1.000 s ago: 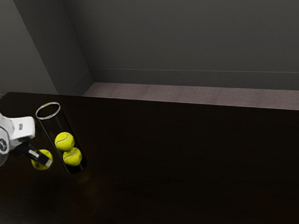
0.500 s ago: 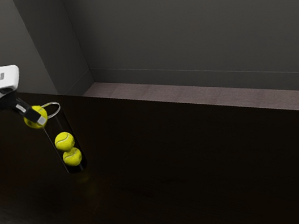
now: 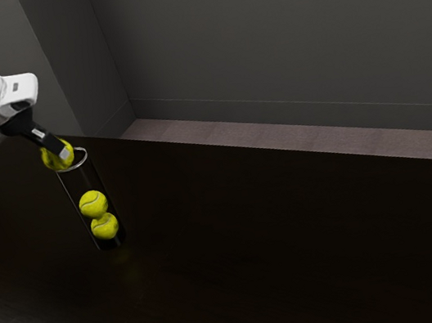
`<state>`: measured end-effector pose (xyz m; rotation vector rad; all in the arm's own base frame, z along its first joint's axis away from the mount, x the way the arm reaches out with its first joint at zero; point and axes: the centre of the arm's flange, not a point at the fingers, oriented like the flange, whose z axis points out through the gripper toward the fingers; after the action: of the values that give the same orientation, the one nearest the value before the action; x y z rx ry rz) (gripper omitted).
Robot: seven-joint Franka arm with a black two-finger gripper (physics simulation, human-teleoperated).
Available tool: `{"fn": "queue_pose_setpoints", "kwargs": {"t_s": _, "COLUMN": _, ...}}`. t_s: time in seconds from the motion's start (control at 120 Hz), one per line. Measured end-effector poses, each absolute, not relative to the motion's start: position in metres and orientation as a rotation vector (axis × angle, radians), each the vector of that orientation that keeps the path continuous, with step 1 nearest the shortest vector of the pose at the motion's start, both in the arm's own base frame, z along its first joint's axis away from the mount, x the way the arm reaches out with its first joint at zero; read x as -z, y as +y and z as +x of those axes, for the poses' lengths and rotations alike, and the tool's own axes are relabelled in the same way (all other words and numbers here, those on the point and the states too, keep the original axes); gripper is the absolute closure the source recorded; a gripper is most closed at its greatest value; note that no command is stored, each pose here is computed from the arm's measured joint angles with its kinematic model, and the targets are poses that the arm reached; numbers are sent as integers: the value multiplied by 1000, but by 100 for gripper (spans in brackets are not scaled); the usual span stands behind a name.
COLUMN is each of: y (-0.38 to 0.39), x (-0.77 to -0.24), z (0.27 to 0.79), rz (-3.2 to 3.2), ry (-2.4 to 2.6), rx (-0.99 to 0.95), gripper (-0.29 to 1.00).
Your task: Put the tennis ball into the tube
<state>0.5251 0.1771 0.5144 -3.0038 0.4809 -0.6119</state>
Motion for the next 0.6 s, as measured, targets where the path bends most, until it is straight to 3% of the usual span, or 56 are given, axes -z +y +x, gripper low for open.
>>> {"fn": "queue_pose_setpoints", "kwargs": {"t_s": 0.183, "y": 178, "x": -516, "z": 532, "rz": -3017, "ry": 483, "rx": 599, "gripper": 8}}
{"fn": "queue_pose_setpoints", "kwargs": {"t_s": 0.3, "y": 169, "x": -514, "z": 526, "rz": -3093, "ry": 465, "rx": 453, "gripper": 5}}
{"fn": "queue_pose_setpoints", "kwargs": {"t_s": 0.6, "y": 32, "x": -599, "z": 576, "rz": -3072, "ry": 627, "rx": 260, "gripper": 1}}
